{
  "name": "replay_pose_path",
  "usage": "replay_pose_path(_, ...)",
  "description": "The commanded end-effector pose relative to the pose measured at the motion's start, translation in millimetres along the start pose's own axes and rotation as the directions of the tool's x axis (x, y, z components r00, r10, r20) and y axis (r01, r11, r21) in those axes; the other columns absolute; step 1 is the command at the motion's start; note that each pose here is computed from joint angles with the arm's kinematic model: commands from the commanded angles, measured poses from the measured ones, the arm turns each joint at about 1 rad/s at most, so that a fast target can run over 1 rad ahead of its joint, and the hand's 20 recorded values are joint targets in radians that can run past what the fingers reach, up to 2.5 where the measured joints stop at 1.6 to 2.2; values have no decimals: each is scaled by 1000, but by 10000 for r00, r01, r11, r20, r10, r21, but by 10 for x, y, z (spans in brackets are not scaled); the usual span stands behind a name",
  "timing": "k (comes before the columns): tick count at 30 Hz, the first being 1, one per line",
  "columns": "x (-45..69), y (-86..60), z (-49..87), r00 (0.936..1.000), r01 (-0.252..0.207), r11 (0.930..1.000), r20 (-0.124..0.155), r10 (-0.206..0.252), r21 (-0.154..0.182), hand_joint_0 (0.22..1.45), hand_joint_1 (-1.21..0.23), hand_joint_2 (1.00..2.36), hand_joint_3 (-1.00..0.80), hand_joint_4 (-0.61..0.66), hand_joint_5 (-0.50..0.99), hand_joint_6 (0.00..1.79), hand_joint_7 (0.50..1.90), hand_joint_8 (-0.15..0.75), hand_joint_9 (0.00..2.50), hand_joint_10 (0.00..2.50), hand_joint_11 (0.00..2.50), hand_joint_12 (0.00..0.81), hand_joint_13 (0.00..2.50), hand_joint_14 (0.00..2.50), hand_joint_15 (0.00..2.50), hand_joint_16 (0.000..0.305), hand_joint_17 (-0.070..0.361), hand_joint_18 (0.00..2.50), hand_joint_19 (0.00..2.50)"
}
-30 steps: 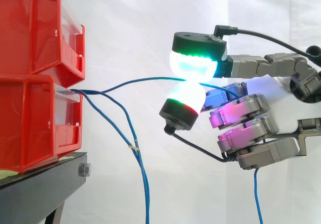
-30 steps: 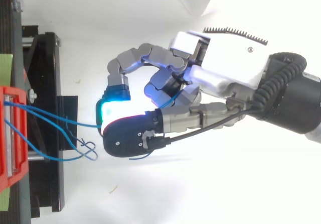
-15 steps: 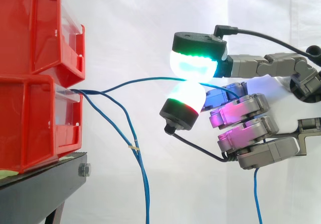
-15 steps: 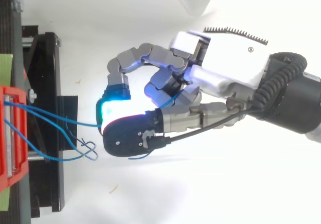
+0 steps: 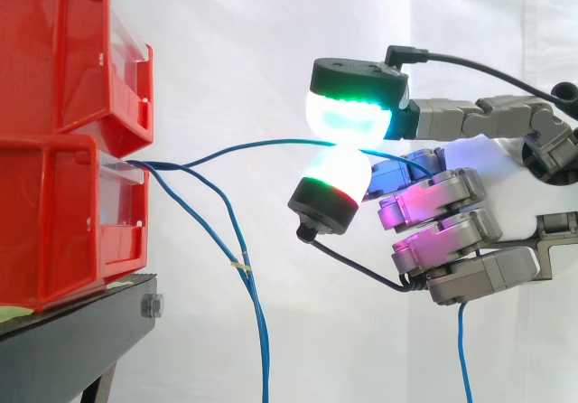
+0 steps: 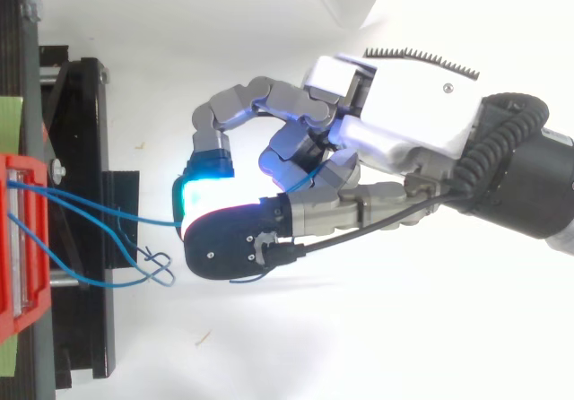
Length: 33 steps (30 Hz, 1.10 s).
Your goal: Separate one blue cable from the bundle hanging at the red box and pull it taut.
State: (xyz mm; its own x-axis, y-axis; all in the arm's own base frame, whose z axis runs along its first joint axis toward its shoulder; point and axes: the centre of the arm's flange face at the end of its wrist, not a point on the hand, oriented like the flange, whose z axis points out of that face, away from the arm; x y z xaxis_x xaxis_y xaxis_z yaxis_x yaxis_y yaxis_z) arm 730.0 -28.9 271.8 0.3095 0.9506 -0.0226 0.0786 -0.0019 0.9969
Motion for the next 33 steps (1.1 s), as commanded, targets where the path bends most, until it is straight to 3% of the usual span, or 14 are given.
replay_pose_path(1,2,2,-2,10000,1,10000,-3,-1,0,686,-776,1017,148,-174,-140,923,1460,247,1189,2500,1913,363,1121,2500,1969,47,106,1697,2175)
replay_pose_path(33,2,2,-2,10000,1,10000,-3,-1,0,686,-772,1017,152,-177,-140,923,1469,247,1191,2500,1920,374,1139,2500,1977,47,106,1707,2129)
